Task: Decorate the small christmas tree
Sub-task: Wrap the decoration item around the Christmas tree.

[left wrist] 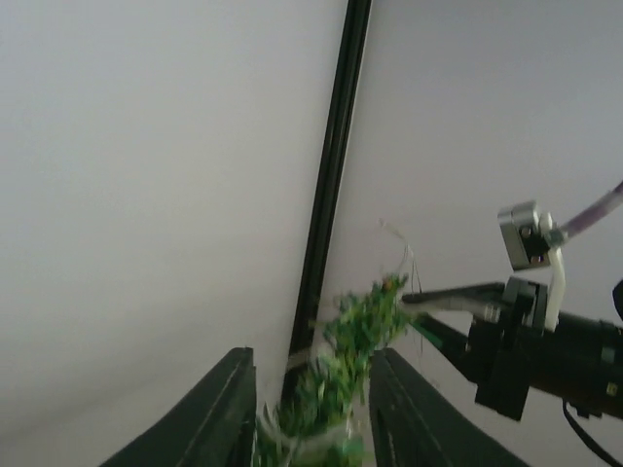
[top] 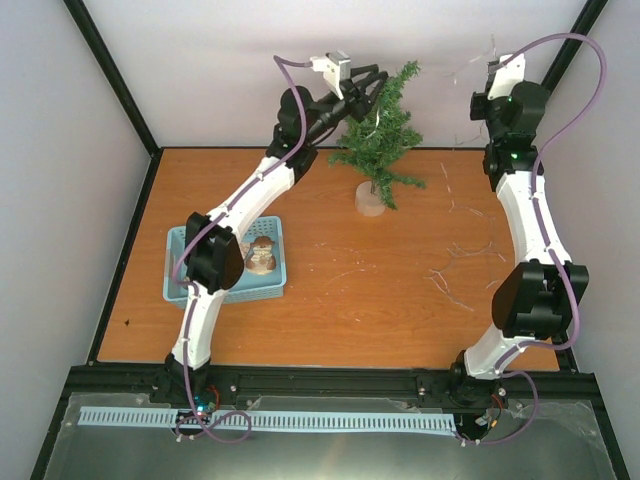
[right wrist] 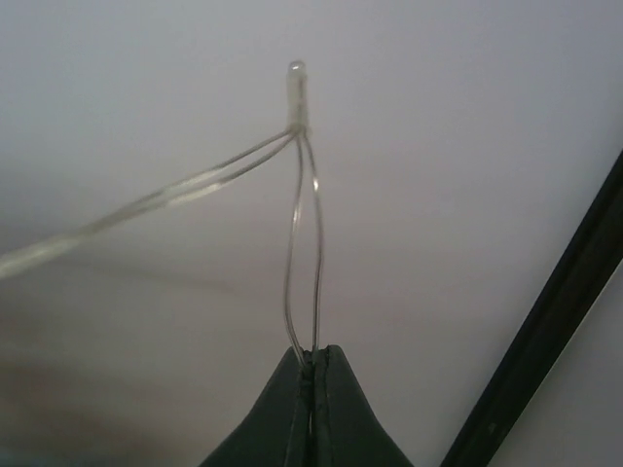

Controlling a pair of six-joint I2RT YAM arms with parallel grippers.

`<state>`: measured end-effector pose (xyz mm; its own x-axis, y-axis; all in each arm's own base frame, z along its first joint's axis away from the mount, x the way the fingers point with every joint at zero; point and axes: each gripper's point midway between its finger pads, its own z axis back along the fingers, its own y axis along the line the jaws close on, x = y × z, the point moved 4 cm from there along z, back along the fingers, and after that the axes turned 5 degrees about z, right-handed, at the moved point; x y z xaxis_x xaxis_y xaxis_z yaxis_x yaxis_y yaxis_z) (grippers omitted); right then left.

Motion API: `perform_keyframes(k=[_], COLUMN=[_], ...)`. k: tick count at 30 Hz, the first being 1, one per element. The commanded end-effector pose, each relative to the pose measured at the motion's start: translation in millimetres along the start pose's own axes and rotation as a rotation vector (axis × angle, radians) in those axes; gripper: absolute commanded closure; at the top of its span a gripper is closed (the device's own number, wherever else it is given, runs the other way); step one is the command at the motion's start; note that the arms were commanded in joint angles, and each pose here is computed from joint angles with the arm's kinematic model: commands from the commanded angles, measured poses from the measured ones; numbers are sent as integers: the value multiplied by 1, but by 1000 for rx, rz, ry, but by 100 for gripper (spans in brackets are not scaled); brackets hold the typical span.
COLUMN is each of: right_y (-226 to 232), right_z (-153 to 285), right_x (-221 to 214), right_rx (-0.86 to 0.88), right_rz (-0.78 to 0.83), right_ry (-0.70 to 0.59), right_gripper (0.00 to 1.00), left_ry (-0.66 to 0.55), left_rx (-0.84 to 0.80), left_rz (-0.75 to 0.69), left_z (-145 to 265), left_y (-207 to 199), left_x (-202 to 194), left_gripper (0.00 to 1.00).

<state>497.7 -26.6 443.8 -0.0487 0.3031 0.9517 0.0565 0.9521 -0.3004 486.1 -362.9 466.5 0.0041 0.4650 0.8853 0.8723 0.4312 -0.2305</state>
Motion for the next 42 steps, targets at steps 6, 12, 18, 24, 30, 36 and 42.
perform_keyframes(k=[6, 12, 18, 24, 30, 36, 42], right_y=[-5, -18, -17, -7, -14, -6, -3], right_z=[19, 26, 38, 54, 70, 84, 94], right_x=[7, -5, -15, -33, -48, -44, -32], right_rx=[19, -18, -14, 35, -42, 8, 39], right_rz=[6, -26, -40, -87, -99, -139, -151], right_ry=[4, 61, 123, 203, 310, 262, 199], right_gripper=[97, 97, 97, 97, 97, 97, 97], left_ry=[144, 199, 245, 285, 325, 356, 364], left_rx=[-31, -6, 1, 32, 43, 56, 86], left_rz=[-28, -45, -44, -54, -73, -106, -97], left_z=[21, 39, 47, 64, 90, 96, 79], left_y=[-21, -27, -32, -40, -49, -43, -28], left_x=[5, 1, 0, 3, -3, -18, -24], left_gripper=[52, 44, 42, 42, 42, 50, 63])
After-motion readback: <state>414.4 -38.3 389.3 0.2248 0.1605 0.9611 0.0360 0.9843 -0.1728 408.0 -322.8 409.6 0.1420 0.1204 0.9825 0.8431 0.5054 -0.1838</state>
